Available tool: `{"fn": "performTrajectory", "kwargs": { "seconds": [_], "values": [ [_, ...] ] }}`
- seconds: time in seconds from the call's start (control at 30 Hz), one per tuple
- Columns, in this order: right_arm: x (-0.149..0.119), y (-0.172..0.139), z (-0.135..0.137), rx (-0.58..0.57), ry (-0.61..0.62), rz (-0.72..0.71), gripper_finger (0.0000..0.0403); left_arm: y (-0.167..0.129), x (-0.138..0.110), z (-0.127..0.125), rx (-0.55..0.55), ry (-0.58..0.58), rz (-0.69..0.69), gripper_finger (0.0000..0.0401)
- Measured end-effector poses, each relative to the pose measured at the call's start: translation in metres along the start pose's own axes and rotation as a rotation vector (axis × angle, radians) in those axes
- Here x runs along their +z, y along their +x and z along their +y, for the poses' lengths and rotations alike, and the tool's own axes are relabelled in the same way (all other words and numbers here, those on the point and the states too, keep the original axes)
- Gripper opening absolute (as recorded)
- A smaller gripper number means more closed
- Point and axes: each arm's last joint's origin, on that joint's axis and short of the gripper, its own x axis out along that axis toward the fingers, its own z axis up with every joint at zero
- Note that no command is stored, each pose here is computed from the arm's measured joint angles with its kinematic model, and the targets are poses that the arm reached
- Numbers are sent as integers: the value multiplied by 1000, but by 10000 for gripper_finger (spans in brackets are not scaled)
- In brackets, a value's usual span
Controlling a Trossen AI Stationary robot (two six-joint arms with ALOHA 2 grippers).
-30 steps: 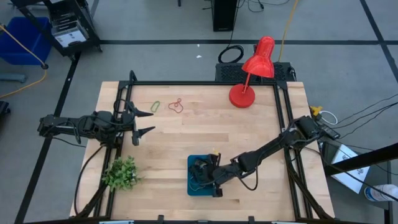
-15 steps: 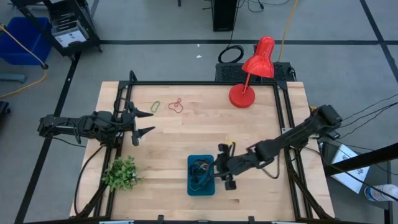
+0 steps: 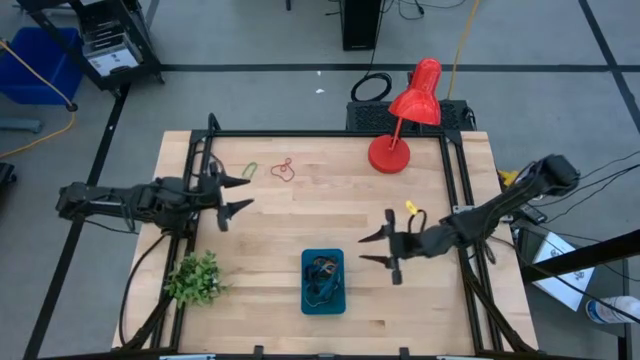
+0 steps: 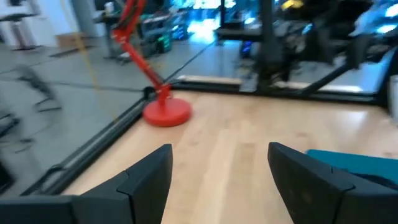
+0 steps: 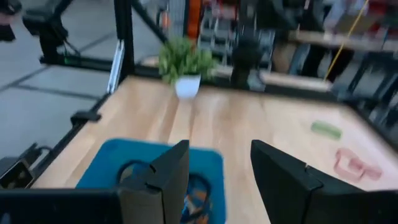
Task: Pick and place rubber bands into bin
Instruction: Put the green rubber band into the blue bin
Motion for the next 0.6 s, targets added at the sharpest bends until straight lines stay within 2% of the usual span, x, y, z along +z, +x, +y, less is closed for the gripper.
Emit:
{"fn": "performTrajectory", "kwargs": {
  "seconds": [0.17, 0.33, 0.47, 0.6],
  "values": [
    [-3, -11, -8, -10, -21, -71, 165, 20, 26, 5, 144, -1, 151, 242],
    [-3, -14, -10, -12, -12, -81, 162, 47, 48, 22, 363, -63, 416, 209],
    [-4, -13, -10, -12, -16, -78, 164, 68, 46, 43, 520, -114, 638, 182],
    [-5, -13, -10, -10, -19, -72, 164, 88, 26, 70, 643, -154, 796, 160]
  ]
}}
